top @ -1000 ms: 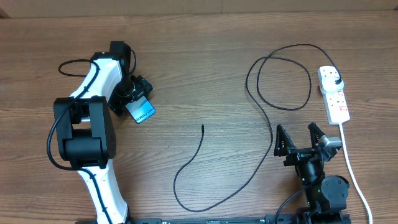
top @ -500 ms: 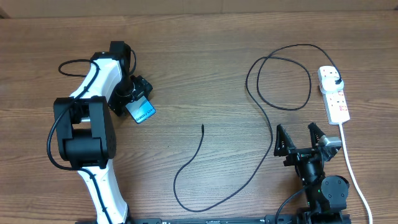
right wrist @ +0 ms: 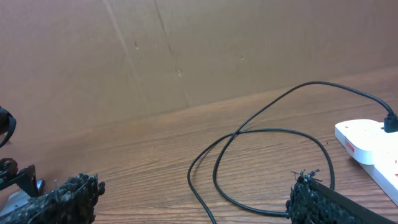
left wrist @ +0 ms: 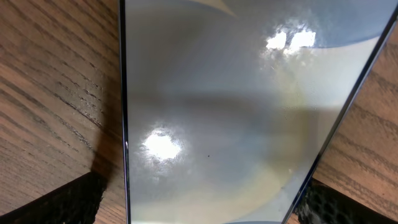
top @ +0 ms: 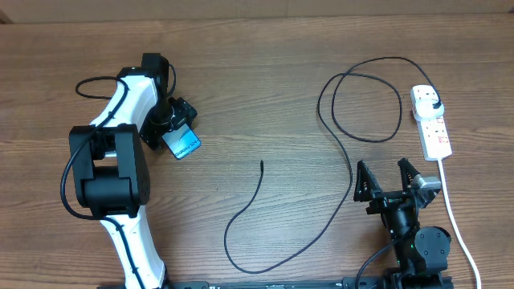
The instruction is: Plug charger to phone and switch on socket
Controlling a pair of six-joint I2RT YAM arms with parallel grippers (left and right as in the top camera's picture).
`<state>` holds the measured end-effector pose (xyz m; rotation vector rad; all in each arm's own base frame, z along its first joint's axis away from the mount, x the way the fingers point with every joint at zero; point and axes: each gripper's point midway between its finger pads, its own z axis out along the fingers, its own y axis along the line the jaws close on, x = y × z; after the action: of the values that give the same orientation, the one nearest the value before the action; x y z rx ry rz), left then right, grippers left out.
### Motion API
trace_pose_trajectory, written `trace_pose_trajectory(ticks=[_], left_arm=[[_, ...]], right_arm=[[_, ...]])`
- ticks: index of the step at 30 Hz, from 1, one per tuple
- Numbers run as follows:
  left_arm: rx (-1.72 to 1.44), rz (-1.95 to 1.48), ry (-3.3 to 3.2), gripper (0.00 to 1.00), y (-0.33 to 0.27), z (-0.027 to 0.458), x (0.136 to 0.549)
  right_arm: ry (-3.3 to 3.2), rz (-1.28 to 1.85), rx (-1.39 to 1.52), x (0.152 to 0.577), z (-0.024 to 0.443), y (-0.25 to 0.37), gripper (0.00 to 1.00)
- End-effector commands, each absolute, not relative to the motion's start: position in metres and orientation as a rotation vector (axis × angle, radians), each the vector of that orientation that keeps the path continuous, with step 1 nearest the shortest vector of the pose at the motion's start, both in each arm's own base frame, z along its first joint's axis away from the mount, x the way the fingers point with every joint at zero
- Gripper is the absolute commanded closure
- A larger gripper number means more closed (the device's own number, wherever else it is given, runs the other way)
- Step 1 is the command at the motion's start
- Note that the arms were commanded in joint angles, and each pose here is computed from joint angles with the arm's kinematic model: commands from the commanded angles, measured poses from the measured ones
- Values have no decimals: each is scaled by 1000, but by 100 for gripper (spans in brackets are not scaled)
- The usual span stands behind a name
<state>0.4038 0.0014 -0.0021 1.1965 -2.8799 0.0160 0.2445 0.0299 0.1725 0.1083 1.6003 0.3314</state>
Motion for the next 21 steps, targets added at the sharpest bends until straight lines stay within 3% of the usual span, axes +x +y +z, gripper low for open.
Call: trace_pose_trajectory(ticks=[1,21], left_arm=[[1175,-63,-2755,0,5,-41,376],[1181,-61,-2771,1,5,-42,380]], right_arm=[[1598,322,111,245,170,29,0],[1598,322,111,245,170,29,0]])
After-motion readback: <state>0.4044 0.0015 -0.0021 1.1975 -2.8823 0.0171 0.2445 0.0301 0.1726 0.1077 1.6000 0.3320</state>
